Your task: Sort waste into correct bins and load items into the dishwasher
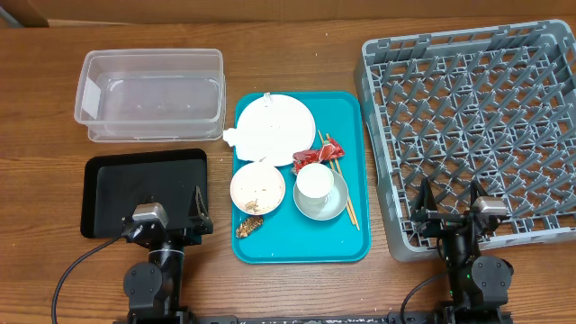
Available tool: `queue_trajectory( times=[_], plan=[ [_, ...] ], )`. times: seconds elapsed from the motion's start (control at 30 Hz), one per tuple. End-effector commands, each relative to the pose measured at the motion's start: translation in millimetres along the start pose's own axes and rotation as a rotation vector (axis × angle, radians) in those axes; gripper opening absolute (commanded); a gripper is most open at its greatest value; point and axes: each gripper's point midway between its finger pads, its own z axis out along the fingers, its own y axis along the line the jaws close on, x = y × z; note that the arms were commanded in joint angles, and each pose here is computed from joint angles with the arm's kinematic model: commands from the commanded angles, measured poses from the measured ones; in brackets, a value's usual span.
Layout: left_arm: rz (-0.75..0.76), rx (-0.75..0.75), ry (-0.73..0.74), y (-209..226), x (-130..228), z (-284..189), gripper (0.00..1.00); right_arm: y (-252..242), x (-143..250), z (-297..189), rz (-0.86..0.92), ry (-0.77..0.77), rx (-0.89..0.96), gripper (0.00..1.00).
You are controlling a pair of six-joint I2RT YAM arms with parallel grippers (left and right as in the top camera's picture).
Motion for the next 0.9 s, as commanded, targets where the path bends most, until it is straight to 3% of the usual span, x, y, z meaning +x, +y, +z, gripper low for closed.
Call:
queue_trajectory(
  times=[0.0,0.6,0.87],
  plan=[
    [0.027,0.006,0.005,-1,2,0,1.0,-1,1,0,0.0,-0.006,0.004,1.0],
    [-0.09,0.058,0.021,-11,3,-1,1.0,9,3,0,0.001,0.008,-0.057,1.0],
    [-0.093,0.033,0.105,-11,2,-8,1.0,7,0,-8,0.011,0.083,-0.026,1.0]
  ],
)
